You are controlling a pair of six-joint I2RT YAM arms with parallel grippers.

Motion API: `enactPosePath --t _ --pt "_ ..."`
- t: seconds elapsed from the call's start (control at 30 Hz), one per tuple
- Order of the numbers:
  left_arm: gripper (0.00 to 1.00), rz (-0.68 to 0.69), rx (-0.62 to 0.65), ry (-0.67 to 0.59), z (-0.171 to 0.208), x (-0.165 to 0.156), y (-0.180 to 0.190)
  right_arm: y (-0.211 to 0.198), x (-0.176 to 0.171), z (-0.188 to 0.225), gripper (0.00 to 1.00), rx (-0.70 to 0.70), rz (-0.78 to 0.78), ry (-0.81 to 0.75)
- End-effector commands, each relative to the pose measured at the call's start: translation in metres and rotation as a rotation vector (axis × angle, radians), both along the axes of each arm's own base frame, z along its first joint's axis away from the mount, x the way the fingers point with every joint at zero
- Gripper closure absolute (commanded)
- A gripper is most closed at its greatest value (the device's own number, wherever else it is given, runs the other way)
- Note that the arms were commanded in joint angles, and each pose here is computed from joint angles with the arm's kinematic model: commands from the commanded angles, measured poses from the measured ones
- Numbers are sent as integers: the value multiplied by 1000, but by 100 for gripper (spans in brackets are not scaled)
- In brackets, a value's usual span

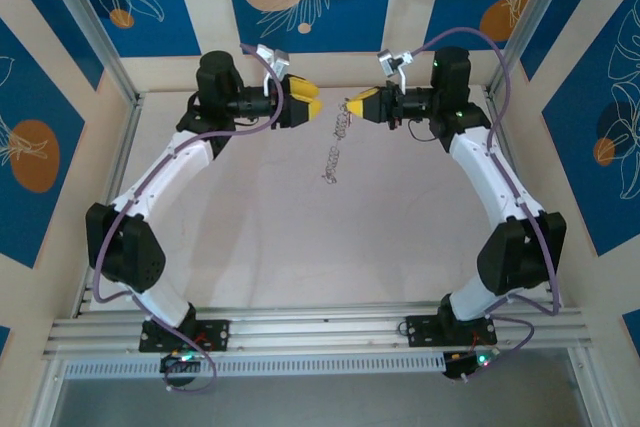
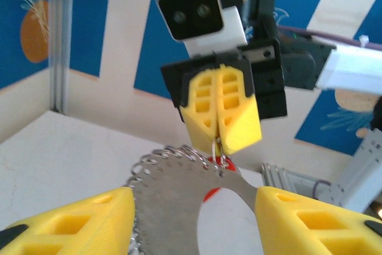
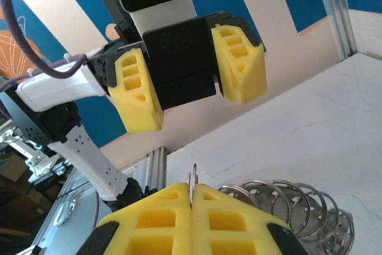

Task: Put the keys on the keyring

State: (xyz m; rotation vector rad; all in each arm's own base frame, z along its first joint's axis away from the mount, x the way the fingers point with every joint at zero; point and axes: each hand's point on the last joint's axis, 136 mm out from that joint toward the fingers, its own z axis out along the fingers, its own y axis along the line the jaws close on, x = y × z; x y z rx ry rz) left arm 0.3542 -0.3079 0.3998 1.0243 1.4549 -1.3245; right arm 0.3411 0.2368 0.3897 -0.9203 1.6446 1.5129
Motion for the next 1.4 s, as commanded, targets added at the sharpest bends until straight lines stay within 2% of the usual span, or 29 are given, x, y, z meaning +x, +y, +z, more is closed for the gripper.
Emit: enactPosePath --t 0.0,0.17,0.6,0.77,0.97,1.37 --pt "44 -84 50 25 -13 -7 3 8 -12 3 100 -4 79 -5" --pt "43 -131 52 45 -10 -9 1 15 -6 2 100 -7 95 -9" --pt "43 -152 69 58 -10 -3 -3 31 -9 -3 100 -18 134 1" --pt "47 -161 68 67 -12 -2 -3 32 -8 -5 100 -19 136 1" --pt "56 -184 58 74 -12 -4 -4 34 -6 -7 100 -19 136 3" --pt "57 -200 59 88 -17 -3 -8 35 -4 -2 100 -14 136 -8"
